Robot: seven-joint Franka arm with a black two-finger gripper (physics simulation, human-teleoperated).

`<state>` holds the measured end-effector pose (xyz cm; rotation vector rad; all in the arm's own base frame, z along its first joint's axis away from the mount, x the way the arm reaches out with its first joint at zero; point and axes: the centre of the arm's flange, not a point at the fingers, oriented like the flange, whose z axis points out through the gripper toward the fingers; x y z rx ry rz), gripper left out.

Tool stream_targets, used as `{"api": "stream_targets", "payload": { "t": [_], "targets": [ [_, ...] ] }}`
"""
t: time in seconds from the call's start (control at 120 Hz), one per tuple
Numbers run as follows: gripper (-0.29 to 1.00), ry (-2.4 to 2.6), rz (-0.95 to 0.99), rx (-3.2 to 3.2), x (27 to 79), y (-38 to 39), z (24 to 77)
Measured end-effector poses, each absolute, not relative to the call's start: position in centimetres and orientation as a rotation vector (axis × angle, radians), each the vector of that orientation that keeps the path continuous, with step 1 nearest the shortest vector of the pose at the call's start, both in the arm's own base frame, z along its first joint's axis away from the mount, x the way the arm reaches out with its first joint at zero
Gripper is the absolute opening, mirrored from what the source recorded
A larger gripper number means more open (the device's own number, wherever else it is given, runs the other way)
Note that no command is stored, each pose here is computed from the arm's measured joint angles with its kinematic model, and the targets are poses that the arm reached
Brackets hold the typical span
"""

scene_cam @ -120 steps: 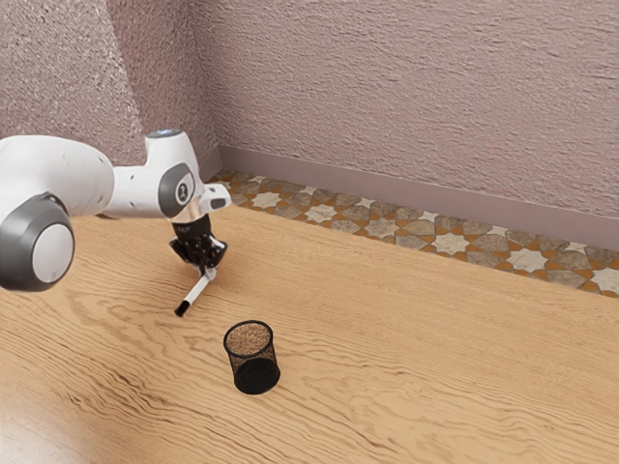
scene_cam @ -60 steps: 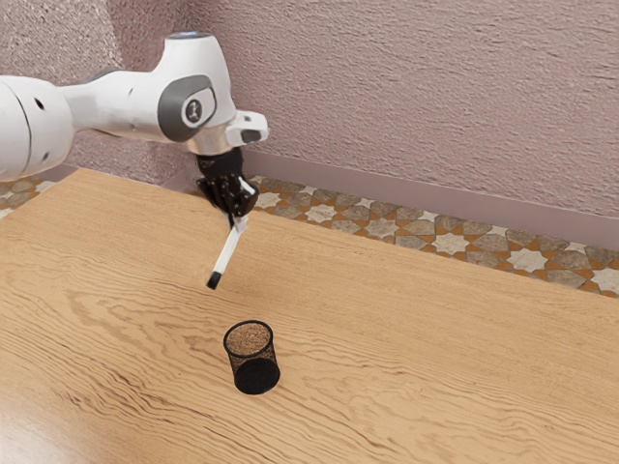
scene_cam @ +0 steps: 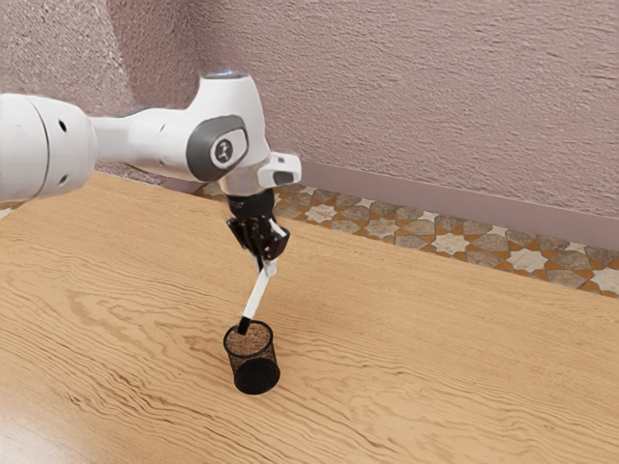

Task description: Put the marker into the pen holder.

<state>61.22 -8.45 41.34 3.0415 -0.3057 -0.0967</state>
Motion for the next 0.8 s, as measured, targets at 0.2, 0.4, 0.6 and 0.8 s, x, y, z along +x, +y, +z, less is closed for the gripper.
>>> {"api": "stream_targets", "payload": {
  "t": [0.2, 0.4, 0.6, 0.8],
  "targets": [
    [-0.05, -0.292, -0.147, 3.027, 59.9, -9.0, 39.2],
    [-0.01, -0.261, -0.235, 3.010, 57.5, -8.7, 37.0],
    [0.40, -0.295, -0.130, 3.021, 58.2, -8.4, 43.1],
    [0.58, -0.261, 0.065, 3.159, 59.7, -2.3, 58.5]
  ]
}}
